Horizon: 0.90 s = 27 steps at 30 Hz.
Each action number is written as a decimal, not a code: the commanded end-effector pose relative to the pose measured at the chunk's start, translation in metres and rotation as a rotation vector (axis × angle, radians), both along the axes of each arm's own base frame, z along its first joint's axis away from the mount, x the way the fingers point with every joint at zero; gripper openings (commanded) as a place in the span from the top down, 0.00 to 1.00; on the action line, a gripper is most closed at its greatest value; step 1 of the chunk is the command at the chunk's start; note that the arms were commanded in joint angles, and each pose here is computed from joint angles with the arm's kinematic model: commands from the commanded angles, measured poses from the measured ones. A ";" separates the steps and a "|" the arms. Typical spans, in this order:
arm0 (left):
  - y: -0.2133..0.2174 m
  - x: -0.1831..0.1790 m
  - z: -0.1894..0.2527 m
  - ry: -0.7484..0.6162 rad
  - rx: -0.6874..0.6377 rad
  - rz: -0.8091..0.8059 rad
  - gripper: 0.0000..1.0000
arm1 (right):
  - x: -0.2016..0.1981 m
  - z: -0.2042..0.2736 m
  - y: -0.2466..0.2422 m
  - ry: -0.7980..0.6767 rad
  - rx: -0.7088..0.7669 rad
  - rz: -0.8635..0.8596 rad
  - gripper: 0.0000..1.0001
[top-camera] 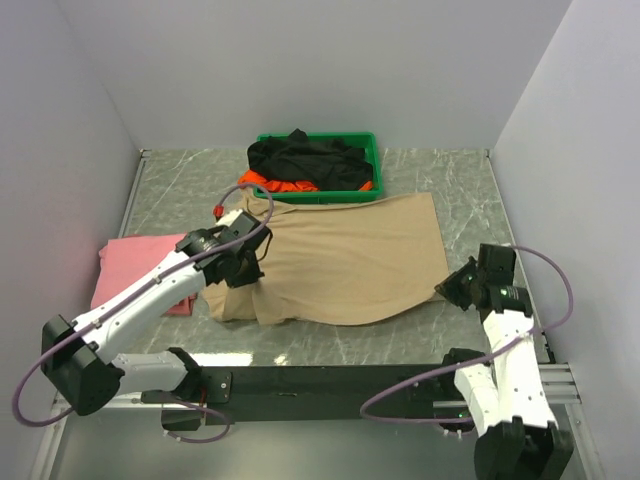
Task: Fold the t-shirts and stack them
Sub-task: Fold the tshirt
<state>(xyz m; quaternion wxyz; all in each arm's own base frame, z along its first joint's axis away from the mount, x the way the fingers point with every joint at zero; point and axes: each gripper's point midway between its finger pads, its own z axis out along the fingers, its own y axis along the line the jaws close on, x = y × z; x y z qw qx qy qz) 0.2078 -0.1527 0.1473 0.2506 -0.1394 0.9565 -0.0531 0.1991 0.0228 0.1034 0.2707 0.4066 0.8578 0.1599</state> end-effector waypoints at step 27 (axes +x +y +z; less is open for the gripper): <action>0.023 0.193 -0.027 -0.122 0.052 0.202 0.99 | 0.159 -0.006 -0.022 0.010 -0.179 0.118 1.00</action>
